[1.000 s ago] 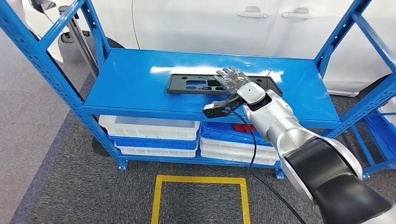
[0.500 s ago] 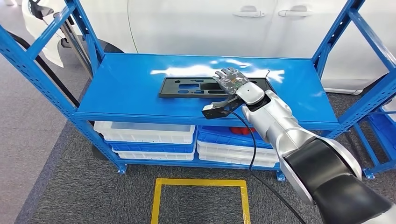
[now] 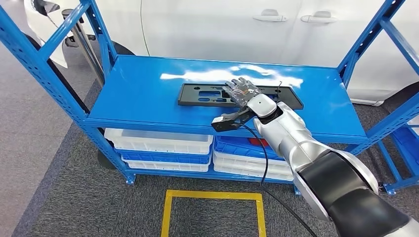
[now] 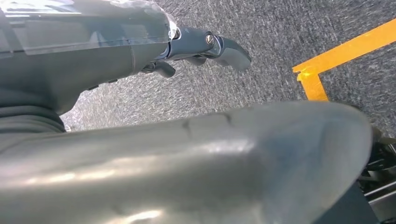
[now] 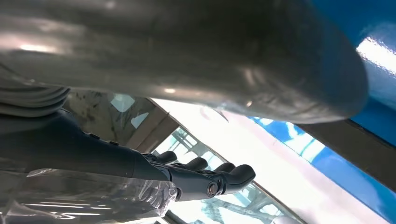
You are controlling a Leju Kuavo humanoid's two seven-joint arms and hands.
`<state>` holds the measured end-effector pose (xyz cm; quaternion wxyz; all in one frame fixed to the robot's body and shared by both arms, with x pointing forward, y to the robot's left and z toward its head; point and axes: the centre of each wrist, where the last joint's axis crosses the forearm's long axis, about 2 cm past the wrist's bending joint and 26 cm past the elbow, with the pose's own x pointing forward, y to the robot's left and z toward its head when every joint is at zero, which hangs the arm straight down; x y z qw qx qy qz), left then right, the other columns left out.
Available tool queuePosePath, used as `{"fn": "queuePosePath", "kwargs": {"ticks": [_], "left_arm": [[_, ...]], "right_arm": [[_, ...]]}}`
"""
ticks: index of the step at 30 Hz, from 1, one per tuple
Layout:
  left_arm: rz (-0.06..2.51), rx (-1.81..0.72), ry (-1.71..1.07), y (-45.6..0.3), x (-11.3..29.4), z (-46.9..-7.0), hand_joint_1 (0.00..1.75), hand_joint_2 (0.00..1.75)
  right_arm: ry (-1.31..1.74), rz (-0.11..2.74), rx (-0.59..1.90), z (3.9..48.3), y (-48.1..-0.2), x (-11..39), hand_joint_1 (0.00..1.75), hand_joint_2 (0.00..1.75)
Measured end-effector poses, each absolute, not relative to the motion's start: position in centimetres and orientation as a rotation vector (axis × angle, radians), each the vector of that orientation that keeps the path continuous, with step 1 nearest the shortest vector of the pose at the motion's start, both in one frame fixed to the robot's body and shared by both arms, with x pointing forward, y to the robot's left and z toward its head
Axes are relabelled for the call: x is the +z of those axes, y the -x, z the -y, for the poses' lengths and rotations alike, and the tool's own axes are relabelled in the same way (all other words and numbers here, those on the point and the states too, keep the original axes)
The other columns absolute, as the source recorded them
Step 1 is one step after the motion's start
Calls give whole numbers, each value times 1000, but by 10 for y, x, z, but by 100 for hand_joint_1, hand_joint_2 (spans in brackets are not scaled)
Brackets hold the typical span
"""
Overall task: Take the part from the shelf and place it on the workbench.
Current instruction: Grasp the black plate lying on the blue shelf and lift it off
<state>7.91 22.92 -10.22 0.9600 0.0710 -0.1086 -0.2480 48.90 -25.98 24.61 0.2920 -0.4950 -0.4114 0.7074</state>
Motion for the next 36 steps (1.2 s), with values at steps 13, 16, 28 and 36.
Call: {"fn": "queuePosePath", "kwargs": {"ticks": [13,16,28,36], "left_arm": [[222,-490,-144,-78,-102,-229,0,0],[222,-490,-145,-78,-102,-229,0,0],[227,-486,-147,-81,-102,-227,0,0],[228,-486,-146,-81,-101,-226,0,0]], "right_arm": [[1315,1227,1816,256,-472,207,0,0],[1311,1247,1796,255,-469,201,0,0],[1302,1362,1672,251,-451,170,0,0],[1292,1364,1663,251,-449,165,0,0]]}}
